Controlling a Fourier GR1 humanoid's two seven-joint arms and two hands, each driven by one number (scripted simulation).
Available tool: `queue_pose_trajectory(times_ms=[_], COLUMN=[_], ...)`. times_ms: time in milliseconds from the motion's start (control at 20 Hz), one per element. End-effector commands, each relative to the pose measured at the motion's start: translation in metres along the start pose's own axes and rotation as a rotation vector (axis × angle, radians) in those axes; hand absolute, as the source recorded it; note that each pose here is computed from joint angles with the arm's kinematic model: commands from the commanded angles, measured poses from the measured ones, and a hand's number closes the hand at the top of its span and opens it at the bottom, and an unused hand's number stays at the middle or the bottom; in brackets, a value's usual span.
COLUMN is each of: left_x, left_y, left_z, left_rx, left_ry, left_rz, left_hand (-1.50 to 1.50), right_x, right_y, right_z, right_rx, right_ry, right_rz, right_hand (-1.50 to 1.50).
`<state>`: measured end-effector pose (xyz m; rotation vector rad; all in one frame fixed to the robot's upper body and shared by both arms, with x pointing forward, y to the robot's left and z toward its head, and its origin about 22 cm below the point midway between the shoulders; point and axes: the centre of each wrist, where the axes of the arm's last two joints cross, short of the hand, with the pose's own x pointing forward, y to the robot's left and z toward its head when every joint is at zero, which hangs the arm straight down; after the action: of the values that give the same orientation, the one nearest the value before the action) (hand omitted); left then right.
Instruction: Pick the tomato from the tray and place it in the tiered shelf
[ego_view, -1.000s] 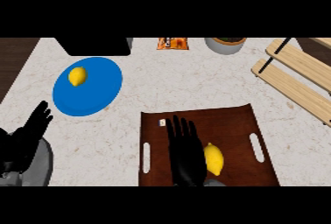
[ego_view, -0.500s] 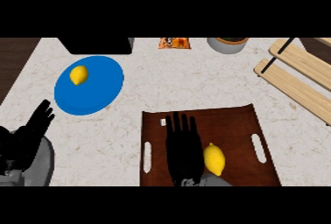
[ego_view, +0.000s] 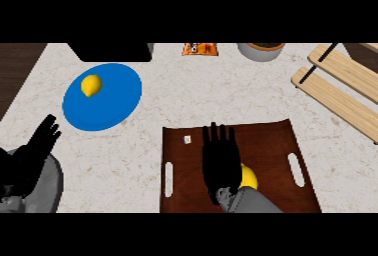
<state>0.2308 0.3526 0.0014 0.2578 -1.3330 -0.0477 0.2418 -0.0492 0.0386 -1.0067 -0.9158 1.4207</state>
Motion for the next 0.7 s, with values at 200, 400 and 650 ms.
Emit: queue_pose_trajectory(times_ms=[200, 400, 650], left_x=[-0.003, 0.012, -0.005], left_y=[0.001, -0.004, 0.006], left_z=[0.007, -0.009, -0.007], left_rx=[-0.008, 0.017, -0.006], left_ry=[0.0, -0.009, 0.012], left_rz=[0.0, 0.006, 0.007], left_hand=[0.0, 0.0, 0.0], right_x=[-0.015, -0.011, -0.01], right_y=[0.014, 0.03, 0.038], right_z=[-0.024, -0.026, -0.05], right_rx=[-0.013, 0.006, 0.013], right_ry=[0.028, 0.013, 0.031], right_rz=[0.017, 0.016, 0.007], right_hand=[-1.5, -1.5, -1.5])
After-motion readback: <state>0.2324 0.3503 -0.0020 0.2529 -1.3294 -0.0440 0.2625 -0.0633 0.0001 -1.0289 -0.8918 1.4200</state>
